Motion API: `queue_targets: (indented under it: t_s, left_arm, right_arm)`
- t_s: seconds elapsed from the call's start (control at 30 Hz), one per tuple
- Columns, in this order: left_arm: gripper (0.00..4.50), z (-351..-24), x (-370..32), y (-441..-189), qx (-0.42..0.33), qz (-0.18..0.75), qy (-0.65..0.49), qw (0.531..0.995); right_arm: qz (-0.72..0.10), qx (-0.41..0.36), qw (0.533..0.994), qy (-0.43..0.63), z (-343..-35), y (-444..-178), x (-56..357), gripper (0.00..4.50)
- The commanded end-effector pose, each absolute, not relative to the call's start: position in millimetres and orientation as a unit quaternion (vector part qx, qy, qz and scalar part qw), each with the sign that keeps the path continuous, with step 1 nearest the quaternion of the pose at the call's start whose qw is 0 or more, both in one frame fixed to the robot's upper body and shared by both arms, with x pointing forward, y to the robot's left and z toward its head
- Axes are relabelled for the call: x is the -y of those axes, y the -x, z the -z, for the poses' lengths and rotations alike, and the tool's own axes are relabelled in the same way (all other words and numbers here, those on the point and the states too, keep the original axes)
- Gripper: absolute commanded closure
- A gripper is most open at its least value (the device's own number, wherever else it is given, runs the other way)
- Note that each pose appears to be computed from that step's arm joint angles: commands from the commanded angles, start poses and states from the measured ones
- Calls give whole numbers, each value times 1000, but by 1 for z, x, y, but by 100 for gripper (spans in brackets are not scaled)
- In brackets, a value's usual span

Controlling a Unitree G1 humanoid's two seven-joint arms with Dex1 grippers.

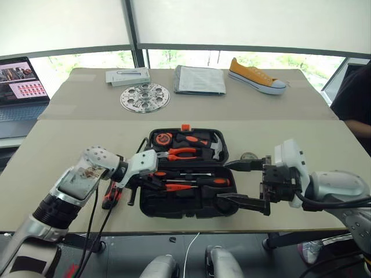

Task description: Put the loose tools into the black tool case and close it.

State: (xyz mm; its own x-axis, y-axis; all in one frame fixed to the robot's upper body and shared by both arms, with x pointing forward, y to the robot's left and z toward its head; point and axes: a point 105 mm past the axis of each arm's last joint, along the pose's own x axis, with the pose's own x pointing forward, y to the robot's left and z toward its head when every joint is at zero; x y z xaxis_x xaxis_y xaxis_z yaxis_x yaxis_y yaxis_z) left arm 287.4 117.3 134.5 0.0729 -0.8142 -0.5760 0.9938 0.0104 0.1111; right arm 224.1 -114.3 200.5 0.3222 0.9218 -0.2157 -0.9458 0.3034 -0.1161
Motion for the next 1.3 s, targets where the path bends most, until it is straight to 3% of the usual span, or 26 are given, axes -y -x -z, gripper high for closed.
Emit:
queue_targets:
  t_s: [0.03, 0.6, 0.77, 1.03, 1.3]
  left_arm:
    - [447, -151, -110, -289, -136, 658, -259, 694]
    - [447, -103, -105, -287, -142, 657, -298, 678]
    - [447, -106, -104, -291, -128, 649, -289, 692]
    - [447, -140, -95, -290, -66, 663, -210, 715]
    - [447, -111, -103, -288, -90, 655, -235, 713]
  right_arm:
    - [-585, -47, 801, 119, -205, -221, 112, 0]
    - [-576, -49, 809, 109, -204, -220, 113, 0]
    - [-575, -51, 809, 108, -204, -220, 115, 0]
    - [-582, -60, 804, 107, -202, -218, 114, 0]
    - [-583, -62, 803, 106, -202, -220, 114, 0]
